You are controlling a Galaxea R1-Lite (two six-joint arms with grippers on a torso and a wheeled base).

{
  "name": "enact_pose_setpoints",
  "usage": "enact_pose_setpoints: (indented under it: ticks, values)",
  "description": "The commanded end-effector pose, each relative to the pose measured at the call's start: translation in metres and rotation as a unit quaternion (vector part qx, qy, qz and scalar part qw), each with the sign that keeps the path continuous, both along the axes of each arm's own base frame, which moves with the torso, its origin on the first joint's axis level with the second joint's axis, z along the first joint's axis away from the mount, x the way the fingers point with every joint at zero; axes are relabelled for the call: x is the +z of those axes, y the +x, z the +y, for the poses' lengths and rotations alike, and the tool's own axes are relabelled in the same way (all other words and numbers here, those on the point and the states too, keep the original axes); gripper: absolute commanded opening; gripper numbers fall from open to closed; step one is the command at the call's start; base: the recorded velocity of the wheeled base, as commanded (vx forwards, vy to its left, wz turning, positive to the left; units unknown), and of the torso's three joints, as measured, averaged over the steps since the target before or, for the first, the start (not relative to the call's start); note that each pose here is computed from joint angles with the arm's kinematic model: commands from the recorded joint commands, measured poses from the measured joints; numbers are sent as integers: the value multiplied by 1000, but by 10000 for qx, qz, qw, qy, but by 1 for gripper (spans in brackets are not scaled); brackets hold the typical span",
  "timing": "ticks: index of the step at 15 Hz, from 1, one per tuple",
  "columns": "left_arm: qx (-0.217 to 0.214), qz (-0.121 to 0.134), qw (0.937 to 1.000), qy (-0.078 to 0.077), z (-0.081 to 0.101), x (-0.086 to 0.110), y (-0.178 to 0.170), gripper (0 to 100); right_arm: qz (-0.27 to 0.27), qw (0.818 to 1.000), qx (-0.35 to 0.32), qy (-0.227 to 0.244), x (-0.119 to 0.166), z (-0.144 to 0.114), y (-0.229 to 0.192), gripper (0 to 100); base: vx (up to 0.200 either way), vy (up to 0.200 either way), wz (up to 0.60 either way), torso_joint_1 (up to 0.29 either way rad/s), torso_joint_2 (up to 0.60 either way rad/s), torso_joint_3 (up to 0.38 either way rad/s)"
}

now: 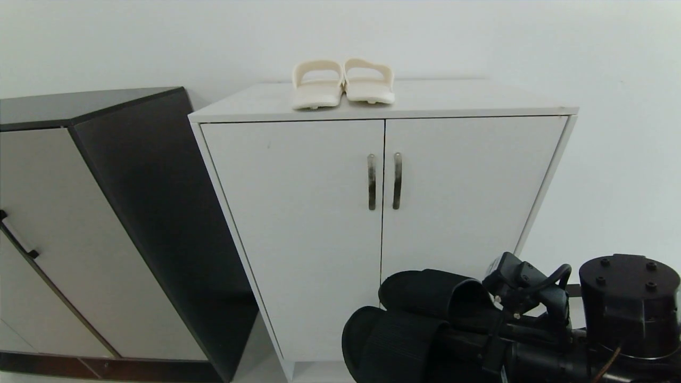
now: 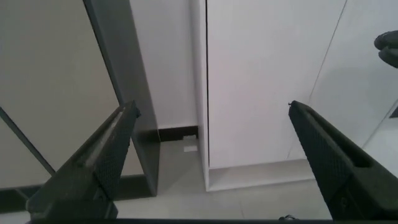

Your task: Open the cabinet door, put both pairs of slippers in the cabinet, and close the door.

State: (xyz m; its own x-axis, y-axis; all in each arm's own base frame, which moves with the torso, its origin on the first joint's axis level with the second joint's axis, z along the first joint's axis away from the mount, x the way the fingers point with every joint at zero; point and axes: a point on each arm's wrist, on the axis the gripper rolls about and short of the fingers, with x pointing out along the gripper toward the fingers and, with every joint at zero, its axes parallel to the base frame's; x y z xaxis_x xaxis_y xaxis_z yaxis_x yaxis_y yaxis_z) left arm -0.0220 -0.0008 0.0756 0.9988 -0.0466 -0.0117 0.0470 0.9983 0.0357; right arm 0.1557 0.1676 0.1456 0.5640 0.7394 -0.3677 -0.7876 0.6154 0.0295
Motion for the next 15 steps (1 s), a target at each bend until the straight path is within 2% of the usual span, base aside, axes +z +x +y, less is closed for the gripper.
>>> enact_pose_setpoints:
  ticks: [1, 3, 5, 6, 7, 8, 9, 10, 11, 12, 13, 14, 15]
  values:
    - [-160, 205, 9996, 74, 0, 2, 3, 100, 18, 10000, 5, -18, -1, 0, 0, 0, 0, 0, 0, -36, 437, 383]
    - [-241, 275, 9992, 169, 0, 2, 5, 100, 1, 10000, 8, -11, -1, 0, -1, 0, 0, 0, 0, -34, 427, 400]
    - [-274, 4, 9996, 94, 0, 25, 2, 100, 7, 10000, 5, -7, -1, 0, -1, 0, 0, 0, 0, -5, 188, 176]
    - [-509, -198, 9971, -535, 0, 80, 5, 100, 18, 10000, 5, -18, -1, 0, 0, 0, 0, 0, 0, 2, 90, 66]
    - [-849, 39, 9948, -565, -2, 97, 17, 100, 23, 10000, 5, -23, -2, 0, 0, 0, 0, 0, 0, 2, 51, 41]
    - [-1109, 177, 9920, -572, -4, 102, 24, 100, 28, 10000, 5, -29, -2, 0, 0, 0, 0, 0, 0, -2, 51, 32]
    - [-1838, 429, 9802, -599, -9, 117, 44, 100, 39, 10000, -3, -40, -3, 0, 0, 0, 0, 0, 0, 0, 0, 0]
    - [-2148, 639, 9725, -632, -11, 126, 64, 100, 49, 10000, 0, -61, -4, 0, 0, 0, 0, 0, 0, 0, 0, 0]
    - [-2261, 692, 9700, -572, -13, 134, 81, 100, 65, 9999, 8, -78, -5, -1, -1, 0, 0, 0, 0, 0, 0, 0]
    - [-2522, 618, 9650, -373, -17, 139, 95, 100, 70, 9999, 0, -83, -5, -1, -1, 0, 0, 0, 0, 0, 0, 0]
    - [-2898, 533, 9552, -273, -25, 142, 105, 100, 59, 10000, 0, -72, -5, -1, -1, 0, 0, 0, 0, 0, 0, 0]
    - [-3119, 499, 9485, -247, -31, 144, 110, 100, 44, 10000, 0, -55, -4, -1, -1, 0, 0, 0, 0, 0, 0, 0]
    - [-3400, 529, 9387, -223, -40, 146, 116, 100, 40, 10000, 15, -48, -3, -1, -2, 0, 0, 0, 0, 0, 0, 0]
